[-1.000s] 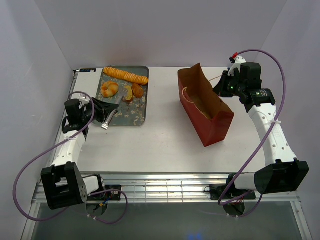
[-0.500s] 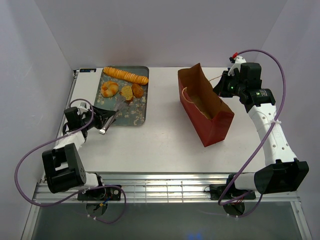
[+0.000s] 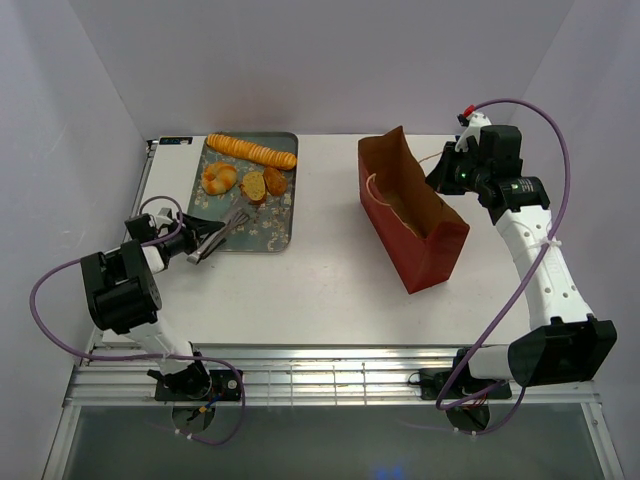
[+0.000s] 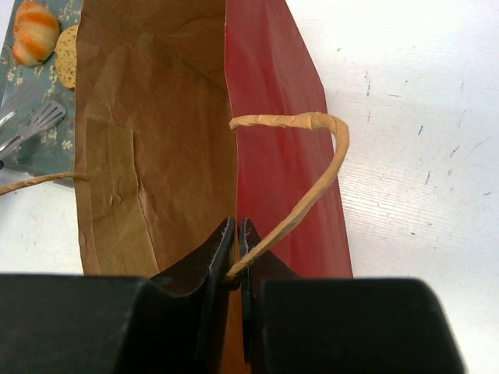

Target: Place the fake bread into the paper bag

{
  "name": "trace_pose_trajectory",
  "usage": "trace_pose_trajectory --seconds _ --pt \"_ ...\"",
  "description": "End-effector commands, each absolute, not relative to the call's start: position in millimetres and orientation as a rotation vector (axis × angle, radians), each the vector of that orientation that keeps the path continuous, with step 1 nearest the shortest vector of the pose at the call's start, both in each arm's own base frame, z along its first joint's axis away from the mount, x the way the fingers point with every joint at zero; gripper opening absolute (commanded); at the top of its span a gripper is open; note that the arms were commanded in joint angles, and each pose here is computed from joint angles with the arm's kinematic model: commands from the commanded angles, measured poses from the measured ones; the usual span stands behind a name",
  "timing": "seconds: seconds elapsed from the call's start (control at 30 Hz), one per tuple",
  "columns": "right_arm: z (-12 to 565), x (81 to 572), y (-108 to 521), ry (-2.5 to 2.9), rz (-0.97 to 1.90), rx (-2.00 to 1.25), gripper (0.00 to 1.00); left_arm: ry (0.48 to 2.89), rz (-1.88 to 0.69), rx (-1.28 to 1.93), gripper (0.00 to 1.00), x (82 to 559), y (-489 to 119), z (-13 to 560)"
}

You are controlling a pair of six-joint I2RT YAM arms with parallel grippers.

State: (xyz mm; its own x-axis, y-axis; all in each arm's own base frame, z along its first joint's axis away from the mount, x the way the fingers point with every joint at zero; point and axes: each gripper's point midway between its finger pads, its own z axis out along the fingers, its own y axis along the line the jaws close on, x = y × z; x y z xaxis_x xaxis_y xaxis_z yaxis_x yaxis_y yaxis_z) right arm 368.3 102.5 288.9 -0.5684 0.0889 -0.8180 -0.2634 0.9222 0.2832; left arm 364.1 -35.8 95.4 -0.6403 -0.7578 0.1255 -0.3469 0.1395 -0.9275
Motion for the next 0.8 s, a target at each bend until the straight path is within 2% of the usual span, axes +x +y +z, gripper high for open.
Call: trace_pose_trajectory --seconds 0.0,0.77 --pt "303.9 375.5 105.3 2.077 0.469 -0.155 0.13 2.004 -1.549 -0.916 0.61 378.5 -27.2 116.7" --pt "305.1 379.8 98.7 2.073 0.422 -0.140 0.13 2.017 -1.557 -0.973 0.61 418.4 -8.9 87.2"
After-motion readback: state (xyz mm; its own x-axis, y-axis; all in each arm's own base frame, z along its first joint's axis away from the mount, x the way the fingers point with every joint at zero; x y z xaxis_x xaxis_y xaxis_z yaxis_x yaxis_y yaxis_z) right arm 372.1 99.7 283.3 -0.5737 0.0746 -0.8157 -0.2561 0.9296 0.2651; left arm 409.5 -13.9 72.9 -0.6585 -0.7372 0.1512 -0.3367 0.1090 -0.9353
